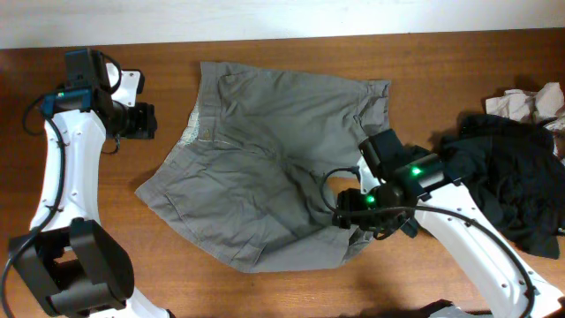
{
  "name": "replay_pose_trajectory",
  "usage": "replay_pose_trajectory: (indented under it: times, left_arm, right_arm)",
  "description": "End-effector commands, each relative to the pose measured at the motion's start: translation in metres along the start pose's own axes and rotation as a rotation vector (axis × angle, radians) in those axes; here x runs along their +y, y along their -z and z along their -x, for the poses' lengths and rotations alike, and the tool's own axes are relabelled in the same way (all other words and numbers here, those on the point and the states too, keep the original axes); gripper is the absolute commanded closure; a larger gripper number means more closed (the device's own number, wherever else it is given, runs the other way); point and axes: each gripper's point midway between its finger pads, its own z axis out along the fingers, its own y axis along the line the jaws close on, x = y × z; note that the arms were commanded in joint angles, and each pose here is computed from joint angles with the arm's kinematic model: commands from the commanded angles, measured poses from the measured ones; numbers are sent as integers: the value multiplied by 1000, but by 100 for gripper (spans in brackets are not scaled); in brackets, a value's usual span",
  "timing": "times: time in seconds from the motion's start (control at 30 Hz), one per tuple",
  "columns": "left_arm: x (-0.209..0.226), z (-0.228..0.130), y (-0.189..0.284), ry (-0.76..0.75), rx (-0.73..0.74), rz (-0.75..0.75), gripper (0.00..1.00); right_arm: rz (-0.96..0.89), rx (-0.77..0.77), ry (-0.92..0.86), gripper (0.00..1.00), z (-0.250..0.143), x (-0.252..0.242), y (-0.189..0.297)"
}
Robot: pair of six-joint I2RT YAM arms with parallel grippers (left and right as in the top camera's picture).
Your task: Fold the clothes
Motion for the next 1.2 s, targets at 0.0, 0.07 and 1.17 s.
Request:
replay_pose_trajectory:
  times: [0.0,0.07,1.17]
  left_arm:
    - [-2,2,1,-18,-12,-15,42]
    - [-2,2,1,-18,-12,-15,42]
    - [-9,6,1,-20,-31,-57,42]
  right_arm:
    - [8,69,0,34,-20,3,-13]
    - [4,111,-4,35,-33,5,-21]
    - [-142,-71,13,96,-6,4,-28]
